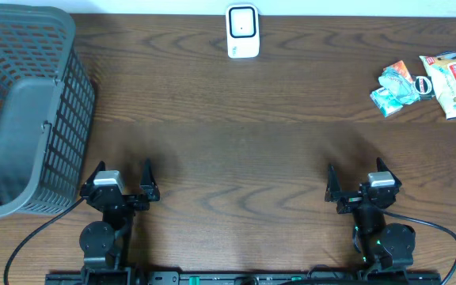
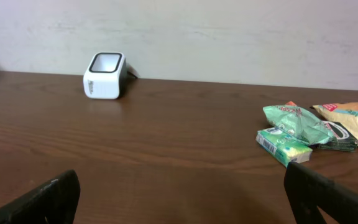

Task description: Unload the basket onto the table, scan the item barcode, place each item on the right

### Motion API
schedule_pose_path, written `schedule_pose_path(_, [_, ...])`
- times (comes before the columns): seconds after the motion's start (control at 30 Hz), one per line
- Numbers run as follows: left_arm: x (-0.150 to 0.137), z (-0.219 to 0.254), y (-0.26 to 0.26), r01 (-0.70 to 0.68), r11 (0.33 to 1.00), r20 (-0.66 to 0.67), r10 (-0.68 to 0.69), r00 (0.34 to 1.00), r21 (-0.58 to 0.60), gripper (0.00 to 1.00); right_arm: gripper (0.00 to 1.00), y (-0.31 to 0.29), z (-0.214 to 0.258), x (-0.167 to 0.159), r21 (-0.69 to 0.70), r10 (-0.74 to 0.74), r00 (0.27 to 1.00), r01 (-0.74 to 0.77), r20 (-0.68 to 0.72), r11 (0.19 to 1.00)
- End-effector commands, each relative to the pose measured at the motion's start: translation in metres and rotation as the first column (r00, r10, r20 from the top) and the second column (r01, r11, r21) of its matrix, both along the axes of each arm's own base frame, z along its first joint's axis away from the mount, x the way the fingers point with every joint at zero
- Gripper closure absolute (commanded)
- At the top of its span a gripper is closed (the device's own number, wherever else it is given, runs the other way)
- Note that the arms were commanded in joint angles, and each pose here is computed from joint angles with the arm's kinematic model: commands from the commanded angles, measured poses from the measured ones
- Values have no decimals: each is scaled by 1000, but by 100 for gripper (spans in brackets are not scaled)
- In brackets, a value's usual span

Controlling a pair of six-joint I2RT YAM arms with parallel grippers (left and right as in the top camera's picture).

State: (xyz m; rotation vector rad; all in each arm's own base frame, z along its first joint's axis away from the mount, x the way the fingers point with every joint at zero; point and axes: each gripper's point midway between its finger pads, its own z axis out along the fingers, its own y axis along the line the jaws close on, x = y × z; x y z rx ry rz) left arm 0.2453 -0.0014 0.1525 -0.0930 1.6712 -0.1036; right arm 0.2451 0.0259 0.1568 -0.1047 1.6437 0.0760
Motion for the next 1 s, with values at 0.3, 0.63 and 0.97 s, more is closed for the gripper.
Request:
schedule_pose_path(0.3, [-1, -14, 1, 15, 994, -46, -9, 999, 112, 0, 1, -3, 0, 0, -16, -13, 1000, 13, 2, 1000])
schedule_pose_path(0.63, [-1, -15, 3, 2, 993, -50, 4, 999, 114, 0, 1, -3, 0, 0, -16, -13, 1000, 13, 2, 1000])
schedule_pose_path(0.97, [-1, -14, 3, 2, 995, -46, 3, 999, 102, 0, 1, -3, 0, 0, -16, -13, 1000, 13, 3, 1000])
